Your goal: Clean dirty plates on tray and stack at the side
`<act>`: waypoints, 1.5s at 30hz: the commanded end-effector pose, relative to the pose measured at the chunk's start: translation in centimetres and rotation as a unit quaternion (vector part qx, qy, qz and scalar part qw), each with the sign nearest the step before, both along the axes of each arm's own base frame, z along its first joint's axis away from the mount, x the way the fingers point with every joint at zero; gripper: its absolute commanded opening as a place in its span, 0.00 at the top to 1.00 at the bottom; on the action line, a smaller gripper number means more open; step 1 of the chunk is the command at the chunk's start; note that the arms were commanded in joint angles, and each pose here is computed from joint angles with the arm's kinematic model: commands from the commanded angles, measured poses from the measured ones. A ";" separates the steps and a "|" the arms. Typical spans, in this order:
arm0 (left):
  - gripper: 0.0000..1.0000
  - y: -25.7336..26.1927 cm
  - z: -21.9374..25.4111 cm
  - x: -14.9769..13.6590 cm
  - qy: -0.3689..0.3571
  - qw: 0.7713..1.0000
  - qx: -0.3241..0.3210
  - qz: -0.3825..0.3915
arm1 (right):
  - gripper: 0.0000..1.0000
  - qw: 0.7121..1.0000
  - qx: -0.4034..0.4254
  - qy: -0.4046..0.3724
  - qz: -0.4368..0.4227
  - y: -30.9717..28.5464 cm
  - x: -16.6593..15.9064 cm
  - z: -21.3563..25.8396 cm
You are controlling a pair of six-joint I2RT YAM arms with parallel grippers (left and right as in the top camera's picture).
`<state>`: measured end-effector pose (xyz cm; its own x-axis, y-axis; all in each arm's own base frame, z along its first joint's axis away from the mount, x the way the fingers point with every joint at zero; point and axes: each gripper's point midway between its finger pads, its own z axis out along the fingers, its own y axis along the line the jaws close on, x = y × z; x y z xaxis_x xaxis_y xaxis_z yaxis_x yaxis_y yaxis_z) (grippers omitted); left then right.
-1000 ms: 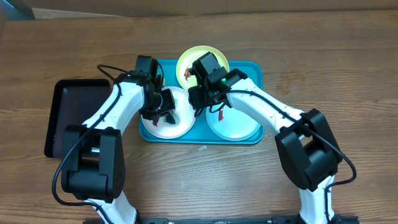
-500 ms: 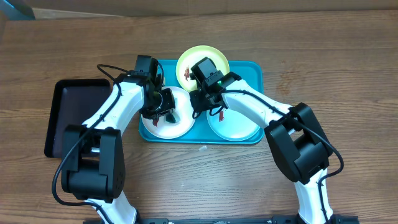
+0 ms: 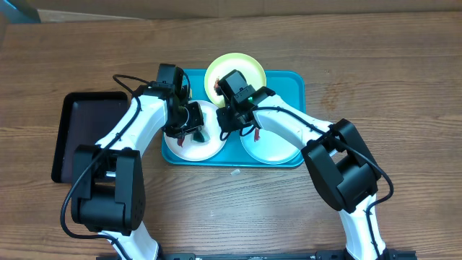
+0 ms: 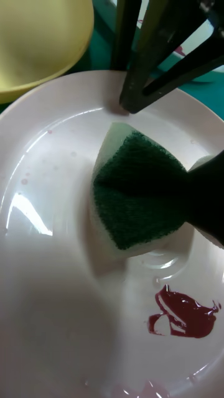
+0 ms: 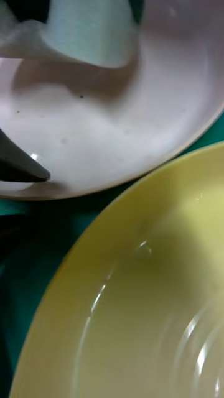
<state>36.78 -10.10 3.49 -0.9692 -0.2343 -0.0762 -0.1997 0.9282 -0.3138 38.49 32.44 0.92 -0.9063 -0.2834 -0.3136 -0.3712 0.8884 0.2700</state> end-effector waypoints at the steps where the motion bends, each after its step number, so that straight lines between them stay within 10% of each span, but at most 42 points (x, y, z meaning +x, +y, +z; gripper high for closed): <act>1: 0.96 -0.2 -0.1 -0.1 -0.003 1.000 -0.007 -0.020 | 0.90 1.000 -0.020 0.011 -0.004 -0.4 -0.4 -1.8; 24: 0.96 -1.6 -3.3 -0.4 -0.025 1.000 -0.007 0.004 | 0.96 0.999 -0.029 0.021 -0.007 -0.7 -0.6 -1.5; 36: 0.96 8.8 -4.5 -3.7 0.020 0.958 0.285 0.023 | 0.96 0.999 -0.043 0.020 -0.011 -1.3 -0.6 -1.7; 45: 0.96 9.5 -0.9 -1.0 -0.005 0.947 0.320 0.013 | 0.96 0.999 -0.047 0.019 -0.012 -1.4 -0.6 -1.7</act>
<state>34.46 -2.87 1.63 -0.9639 -0.1956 -0.1807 -0.2298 0.9538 0.1934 37.95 32.23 0.96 -0.9221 -0.2693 -0.2779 -0.3426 0.9020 0.2628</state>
